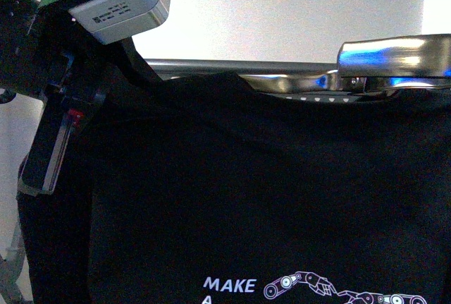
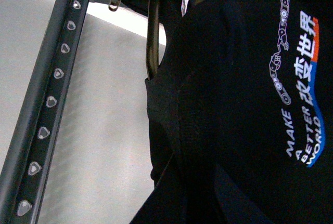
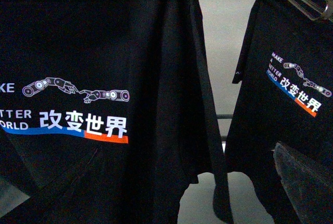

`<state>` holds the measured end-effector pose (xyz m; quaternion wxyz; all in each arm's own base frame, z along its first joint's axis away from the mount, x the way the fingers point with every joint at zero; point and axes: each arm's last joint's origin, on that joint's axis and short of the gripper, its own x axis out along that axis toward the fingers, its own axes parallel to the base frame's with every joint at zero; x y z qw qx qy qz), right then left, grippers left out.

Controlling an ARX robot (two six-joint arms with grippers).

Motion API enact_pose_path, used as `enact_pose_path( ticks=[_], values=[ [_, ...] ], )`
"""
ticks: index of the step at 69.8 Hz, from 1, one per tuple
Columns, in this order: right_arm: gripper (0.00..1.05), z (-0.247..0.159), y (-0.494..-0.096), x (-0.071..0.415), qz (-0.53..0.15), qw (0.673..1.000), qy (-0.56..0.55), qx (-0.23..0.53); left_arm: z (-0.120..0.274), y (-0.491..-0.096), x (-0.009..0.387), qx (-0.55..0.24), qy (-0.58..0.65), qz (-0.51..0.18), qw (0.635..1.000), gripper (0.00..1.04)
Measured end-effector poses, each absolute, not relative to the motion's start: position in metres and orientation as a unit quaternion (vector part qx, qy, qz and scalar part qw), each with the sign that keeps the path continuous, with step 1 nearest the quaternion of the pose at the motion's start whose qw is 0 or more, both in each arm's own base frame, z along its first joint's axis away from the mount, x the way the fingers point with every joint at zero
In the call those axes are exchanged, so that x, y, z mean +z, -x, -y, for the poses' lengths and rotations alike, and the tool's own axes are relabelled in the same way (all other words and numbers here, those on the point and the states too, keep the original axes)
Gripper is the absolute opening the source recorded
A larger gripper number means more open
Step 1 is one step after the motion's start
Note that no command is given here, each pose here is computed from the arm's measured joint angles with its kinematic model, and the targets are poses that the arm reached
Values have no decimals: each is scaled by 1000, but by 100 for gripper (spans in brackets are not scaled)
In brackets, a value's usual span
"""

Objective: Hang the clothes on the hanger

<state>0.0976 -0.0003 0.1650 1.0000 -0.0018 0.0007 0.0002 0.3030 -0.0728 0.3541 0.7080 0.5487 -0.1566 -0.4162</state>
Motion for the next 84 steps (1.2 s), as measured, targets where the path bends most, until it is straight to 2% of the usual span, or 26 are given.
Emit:
enact_pose_path(
  ticks=[10, 15, 19, 26, 32, 37, 41, 44, 53, 55, 66, 74, 84],
  values=[
    [97, 0, -98, 165, -5, 1000, 3, 5, 73, -303, 354, -416, -550, 157, 707, 4],
    [97, 2, -99, 167, -52, 995, 13, 85, 73, -303, 354, -415, -550, 157, 707, 4],
    [97, 5, -102, 174, -50, 992, 22, 113, 72, -303, 354, -415, -551, 157, 707, 4],
    [97, 17, -113, 212, 5, 988, 72, 140, 73, -303, 354, -416, -551, 159, 706, 4],
    [97, 21, -124, 250, 69, 971, 152, 168, 73, -303, 354, -415, -552, 158, 706, 4],
    [97, 21, -138, 276, 109, 945, 234, 202, 72, -303, 354, -414, -552, 157, 706, 4],
    [97, 20, -153, 293, 132, 912, 318, 224, 72, -303, 354, -413, -553, 157, 706, 4],
    [97, 18, -166, 303, 143, 871, 389, 264, 72, -303, 354, -413, -554, 157, 706, 4],
    [97, 15, -185, 313, 132, 802, 482, 327, 72, -303, 354, -413, -554, 157, 706, 4],
    [97, 15, -190, 316, 129, 779, 517, 331, 72, -303, 354, -412, -554, 156, 706, 4],
    [97, 11, -216, 329, 122, 704, 611, 340, 72, -303, 354, -412, -554, 157, 706, 4],
    [97, 5, -241, 338, 124, 683, 633, 343, 72, -303, 354, -412, -555, 156, 706, 4],
    [97, 0, -264, 348, 125, 692, 619, 350, 72, -303, 354, -412, -555, 157, 705, 4]
  ],
)
